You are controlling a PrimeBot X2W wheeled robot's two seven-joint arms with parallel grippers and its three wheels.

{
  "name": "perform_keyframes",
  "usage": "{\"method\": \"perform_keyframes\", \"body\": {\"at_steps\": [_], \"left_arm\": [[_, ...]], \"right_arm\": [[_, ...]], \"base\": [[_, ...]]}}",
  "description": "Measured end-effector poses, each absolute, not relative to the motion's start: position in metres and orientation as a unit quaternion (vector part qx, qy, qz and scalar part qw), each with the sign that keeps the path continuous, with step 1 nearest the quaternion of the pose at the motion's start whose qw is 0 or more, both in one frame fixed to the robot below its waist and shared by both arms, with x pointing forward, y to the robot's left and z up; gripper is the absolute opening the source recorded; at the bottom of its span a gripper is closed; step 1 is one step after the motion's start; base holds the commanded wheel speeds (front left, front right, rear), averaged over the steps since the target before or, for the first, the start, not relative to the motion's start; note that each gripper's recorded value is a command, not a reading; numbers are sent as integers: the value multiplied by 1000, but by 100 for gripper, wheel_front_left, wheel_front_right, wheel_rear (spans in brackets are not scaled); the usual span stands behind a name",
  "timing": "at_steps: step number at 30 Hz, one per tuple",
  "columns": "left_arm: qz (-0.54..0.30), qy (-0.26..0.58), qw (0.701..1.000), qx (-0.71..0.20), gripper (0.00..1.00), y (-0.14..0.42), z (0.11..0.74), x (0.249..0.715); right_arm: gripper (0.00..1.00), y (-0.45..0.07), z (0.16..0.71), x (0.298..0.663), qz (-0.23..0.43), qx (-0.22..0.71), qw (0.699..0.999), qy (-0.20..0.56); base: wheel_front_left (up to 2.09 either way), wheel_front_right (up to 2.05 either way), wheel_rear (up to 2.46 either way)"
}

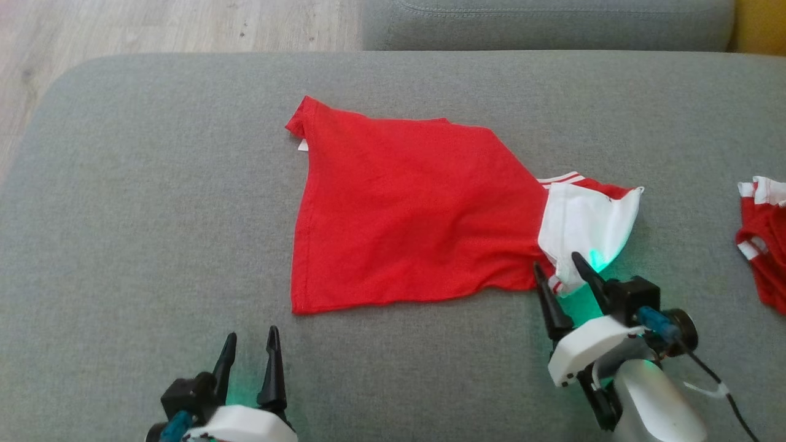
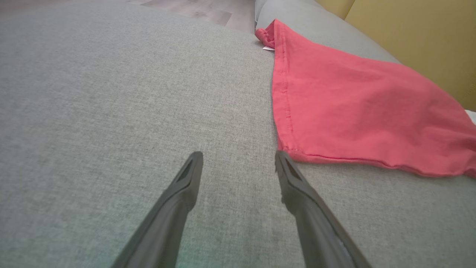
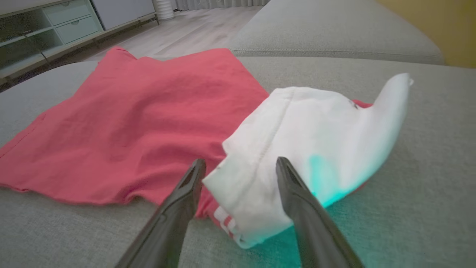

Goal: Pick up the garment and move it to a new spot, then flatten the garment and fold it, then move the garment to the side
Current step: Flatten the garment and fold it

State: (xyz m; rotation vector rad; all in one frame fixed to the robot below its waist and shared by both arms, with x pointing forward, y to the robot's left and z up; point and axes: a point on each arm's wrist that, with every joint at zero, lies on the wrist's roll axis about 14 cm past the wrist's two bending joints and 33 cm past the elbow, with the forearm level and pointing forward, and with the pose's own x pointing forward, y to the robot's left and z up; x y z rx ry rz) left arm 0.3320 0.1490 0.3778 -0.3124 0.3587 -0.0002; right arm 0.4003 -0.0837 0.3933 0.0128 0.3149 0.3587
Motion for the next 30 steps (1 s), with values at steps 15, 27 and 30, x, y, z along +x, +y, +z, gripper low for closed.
{"method": "perform_keyframes", "body": {"at_steps": [15,27,30], "left_arm": [[-37,173,974,-143,100,130,383,337],[-73,187,970,-134,100,108,376,346],[-71,186,971,-134,100,109,377,347]], "right_arm": [[100,-173,451,400,15,136,989,54],[100,-217,428,350,-55,128,987,76],[100,-190,441,372,-3,100,993,64]], "base": [[0,0,0],[0,0,0],[0,0,0]]}}
